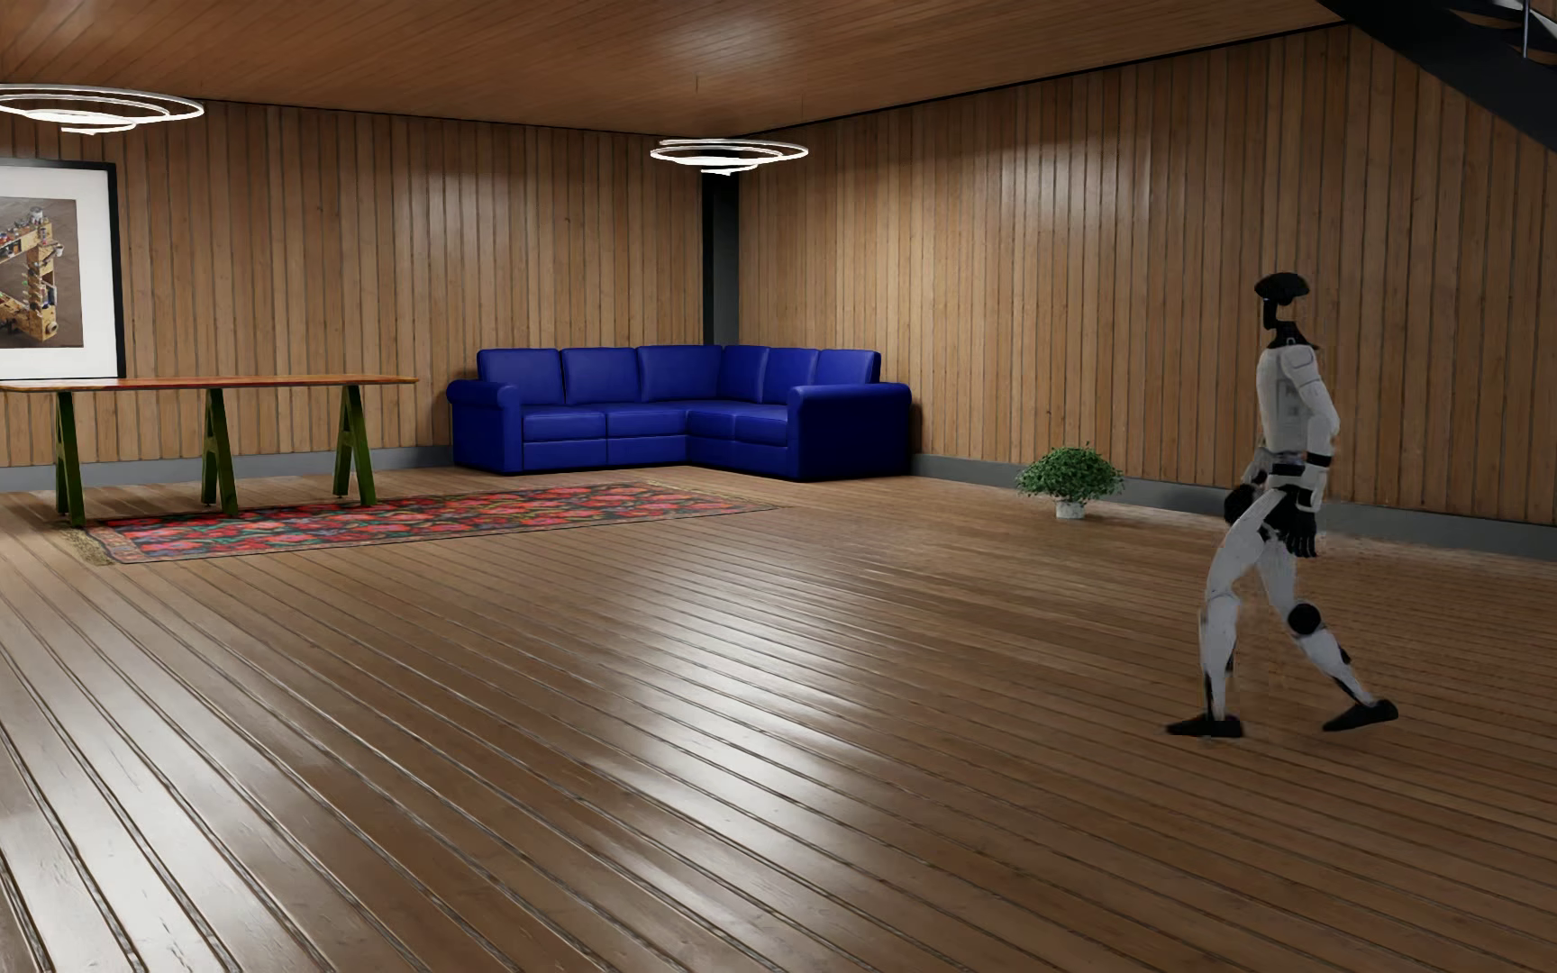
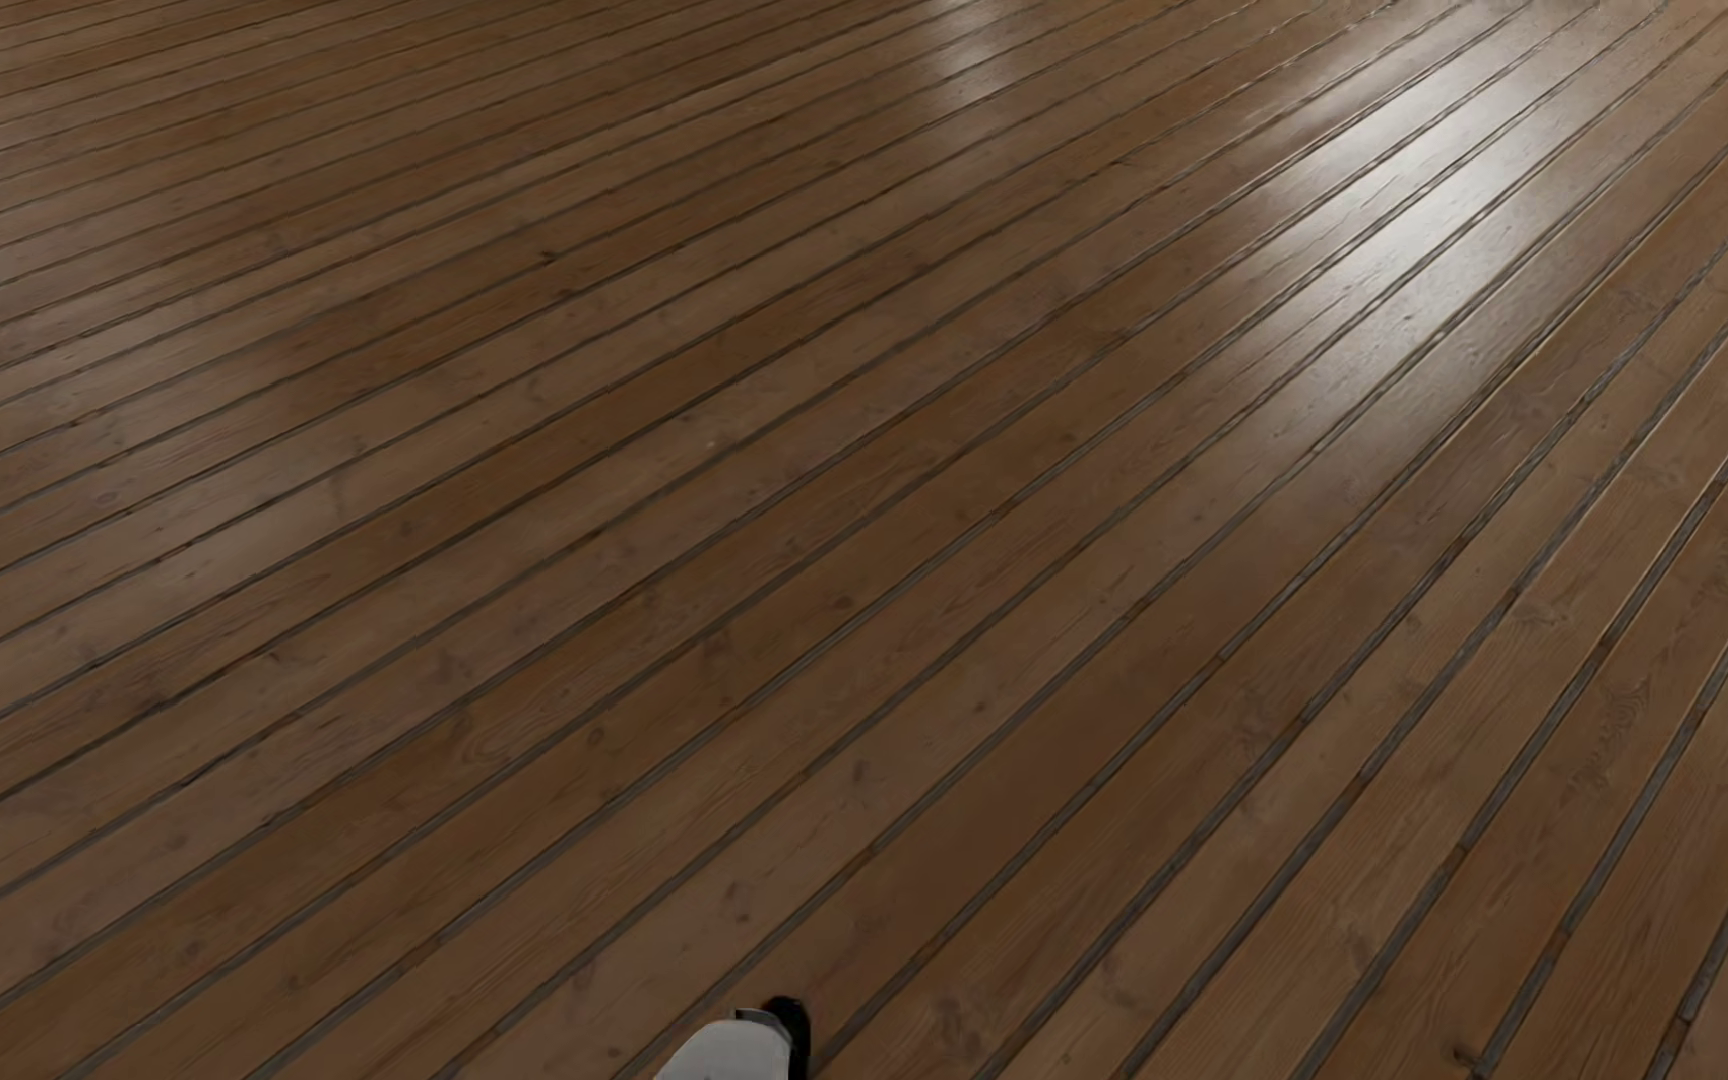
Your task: Walk towards the table
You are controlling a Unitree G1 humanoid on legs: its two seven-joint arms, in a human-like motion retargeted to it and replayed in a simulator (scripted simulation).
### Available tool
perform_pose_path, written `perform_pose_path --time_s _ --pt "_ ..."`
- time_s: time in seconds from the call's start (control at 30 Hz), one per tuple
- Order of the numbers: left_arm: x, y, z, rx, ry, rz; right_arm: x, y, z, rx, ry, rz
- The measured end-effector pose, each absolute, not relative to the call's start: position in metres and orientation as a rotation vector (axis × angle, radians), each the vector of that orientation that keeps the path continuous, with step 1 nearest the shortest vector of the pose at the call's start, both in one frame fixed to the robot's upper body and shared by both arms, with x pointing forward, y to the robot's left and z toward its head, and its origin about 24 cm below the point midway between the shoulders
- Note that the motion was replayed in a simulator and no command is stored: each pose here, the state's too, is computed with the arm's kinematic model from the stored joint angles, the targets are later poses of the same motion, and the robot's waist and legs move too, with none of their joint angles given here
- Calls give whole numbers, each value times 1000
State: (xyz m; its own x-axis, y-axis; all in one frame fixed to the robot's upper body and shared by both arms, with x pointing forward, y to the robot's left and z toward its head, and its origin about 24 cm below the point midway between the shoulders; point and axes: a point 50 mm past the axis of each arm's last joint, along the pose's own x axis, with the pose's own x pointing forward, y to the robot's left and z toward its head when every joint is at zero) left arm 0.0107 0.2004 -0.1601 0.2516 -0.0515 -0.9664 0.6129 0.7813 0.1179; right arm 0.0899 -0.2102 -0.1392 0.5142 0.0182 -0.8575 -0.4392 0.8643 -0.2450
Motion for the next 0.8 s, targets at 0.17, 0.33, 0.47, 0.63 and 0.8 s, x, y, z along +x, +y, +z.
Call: perform_pose_path --time_s 0.17,0.33,0.47,0.63,0.8 --pt "-3 204 -162 538 1296 -479 88 -215 -143 -446 1034 235" --pt "28 206 -162 542 1235 -431 34 -216 -156 -453 1203 280" --pt "90 204 -141 561 1000 -418 13 -226 -156 -453 1264 252" --pt "137 211 -120 542 850 -322 -10 -227 -159 -445 1344 251" --pt "67 205 -154 517 1115 -371 -18 -227 -161 -431 1385 229"
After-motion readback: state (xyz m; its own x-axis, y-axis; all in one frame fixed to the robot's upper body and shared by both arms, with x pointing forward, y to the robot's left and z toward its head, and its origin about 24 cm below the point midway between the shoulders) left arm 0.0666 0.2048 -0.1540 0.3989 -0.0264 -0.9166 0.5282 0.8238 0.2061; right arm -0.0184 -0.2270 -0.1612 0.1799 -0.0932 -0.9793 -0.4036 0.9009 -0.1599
